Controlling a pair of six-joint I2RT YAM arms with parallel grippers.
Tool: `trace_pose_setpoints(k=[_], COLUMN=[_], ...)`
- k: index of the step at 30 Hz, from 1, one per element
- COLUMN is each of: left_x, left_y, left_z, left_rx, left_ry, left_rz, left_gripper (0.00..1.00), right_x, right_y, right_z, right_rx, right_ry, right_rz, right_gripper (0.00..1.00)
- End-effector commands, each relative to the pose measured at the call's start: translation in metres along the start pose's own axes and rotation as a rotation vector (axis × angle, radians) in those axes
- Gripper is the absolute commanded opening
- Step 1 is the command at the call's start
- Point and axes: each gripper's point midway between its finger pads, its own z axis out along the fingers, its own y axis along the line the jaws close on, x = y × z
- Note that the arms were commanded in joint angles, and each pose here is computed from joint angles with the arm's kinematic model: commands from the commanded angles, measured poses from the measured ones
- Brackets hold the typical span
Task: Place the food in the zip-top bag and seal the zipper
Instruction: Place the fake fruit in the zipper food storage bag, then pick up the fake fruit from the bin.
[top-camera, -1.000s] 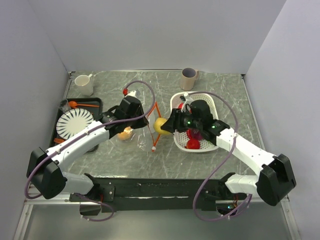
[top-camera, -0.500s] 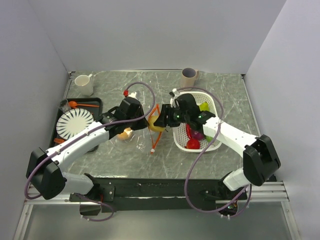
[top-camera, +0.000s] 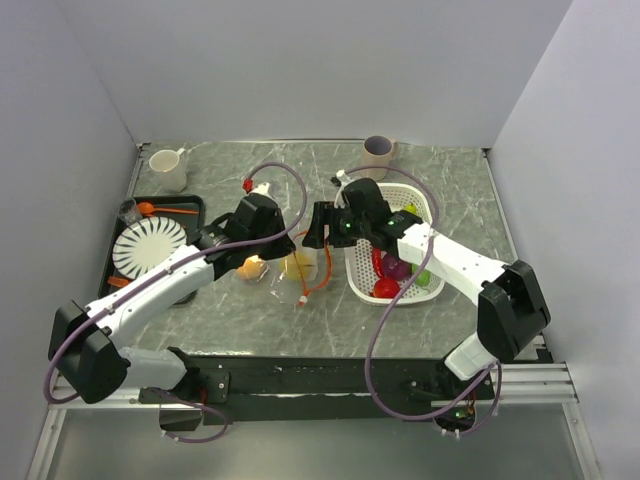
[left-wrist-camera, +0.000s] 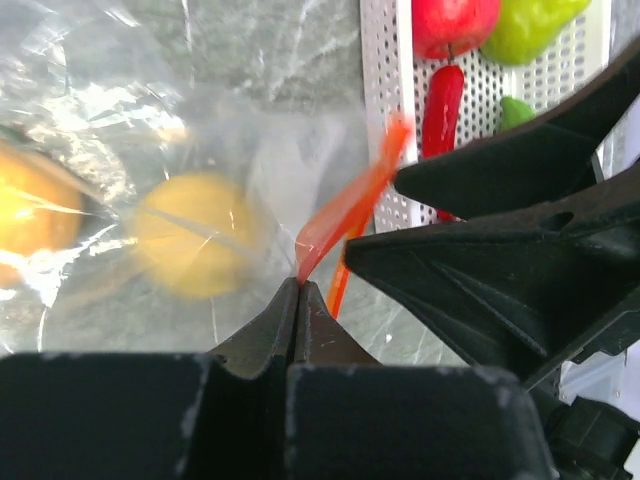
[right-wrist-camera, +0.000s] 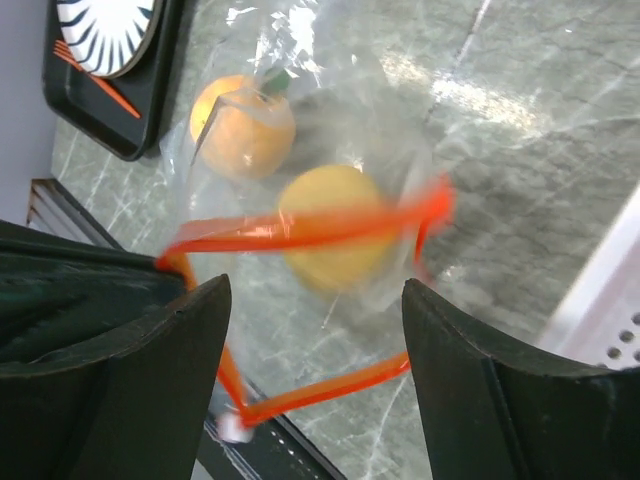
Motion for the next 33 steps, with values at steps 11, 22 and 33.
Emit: trace_pose_setpoints(k=[11, 22, 33], left_x=[-0.028, -0.026, -0.022], left_y=[-0.003, -0.012, -0.012], left_z=[-0.020, -0.014, -0.013], left_rx=[-0.008, 0.038, 0.043], left_ry=[-0.114, -0.097, -0.082], left_rz=[-0.031, -0.018, -0.017], left_gripper=[0.01, 0.01, 0.01], right_x=[-0.032, 0.020, 0.037], right_y=[-0.048, -0.167, -0.199], right_z=[-0.086, -0.114, -0.096], right_rx=[0.310, 0.614, 0.682], right_ry=[-0.267, -0.172, -0.091], right_rz=[-0.037, 0.171, 0.242], right_gripper=[0.91, 0.99, 0.98])
